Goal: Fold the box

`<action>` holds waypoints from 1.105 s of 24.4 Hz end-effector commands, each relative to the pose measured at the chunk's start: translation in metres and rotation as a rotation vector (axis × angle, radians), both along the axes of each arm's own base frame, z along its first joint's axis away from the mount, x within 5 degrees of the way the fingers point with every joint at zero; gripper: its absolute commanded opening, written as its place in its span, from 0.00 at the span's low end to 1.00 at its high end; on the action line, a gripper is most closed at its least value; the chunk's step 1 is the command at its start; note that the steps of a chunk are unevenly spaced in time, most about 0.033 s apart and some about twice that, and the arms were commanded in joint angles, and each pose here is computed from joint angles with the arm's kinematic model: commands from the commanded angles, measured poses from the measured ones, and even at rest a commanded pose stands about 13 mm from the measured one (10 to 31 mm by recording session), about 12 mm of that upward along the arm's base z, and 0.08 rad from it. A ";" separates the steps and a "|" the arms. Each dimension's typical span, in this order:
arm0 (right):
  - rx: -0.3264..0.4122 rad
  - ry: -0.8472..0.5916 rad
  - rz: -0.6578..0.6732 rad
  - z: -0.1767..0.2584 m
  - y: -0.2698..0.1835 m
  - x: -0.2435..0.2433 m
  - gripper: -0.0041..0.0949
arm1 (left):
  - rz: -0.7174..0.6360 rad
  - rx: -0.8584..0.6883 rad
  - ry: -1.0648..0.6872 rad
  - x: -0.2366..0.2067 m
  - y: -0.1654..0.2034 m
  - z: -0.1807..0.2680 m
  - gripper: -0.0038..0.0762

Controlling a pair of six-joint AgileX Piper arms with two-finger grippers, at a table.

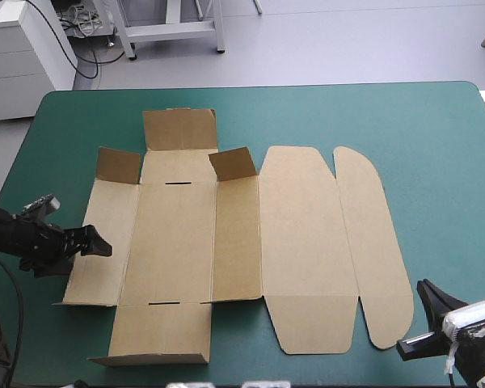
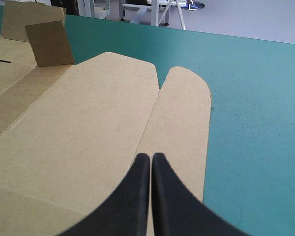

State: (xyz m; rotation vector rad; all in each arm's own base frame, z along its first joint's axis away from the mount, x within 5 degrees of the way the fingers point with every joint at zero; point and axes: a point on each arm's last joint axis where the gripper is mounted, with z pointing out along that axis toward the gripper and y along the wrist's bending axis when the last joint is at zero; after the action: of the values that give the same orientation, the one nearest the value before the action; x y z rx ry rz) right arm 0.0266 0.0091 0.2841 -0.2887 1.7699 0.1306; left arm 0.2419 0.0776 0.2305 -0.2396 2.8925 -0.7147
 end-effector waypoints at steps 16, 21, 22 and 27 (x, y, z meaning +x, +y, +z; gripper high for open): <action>0.019 -0.082 -0.006 0.013 0.000 0.001 0.04 | -0.088 -0.137 -0.021 0.000 -0.038 0.015 0.91; 0.019 -0.082 -0.006 0.013 0.000 0.001 0.04 | -0.054 -0.117 0.012 -0.005 -0.037 0.014 0.74; 0.019 -0.082 -0.006 0.013 0.000 0.001 0.04 | -0.036 -0.120 0.023 -0.005 -0.038 0.014 0.55; 0.018 -0.080 -0.006 0.013 0.000 0.001 0.04 | -0.039 -0.122 0.029 -0.006 -0.038 0.014 0.04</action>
State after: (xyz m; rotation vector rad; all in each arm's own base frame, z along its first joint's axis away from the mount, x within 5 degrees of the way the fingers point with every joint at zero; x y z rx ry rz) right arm 0.0267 0.0091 0.2840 -0.2888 1.7701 0.1306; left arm 0.2413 0.0481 0.2282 -0.2392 2.9054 -0.8139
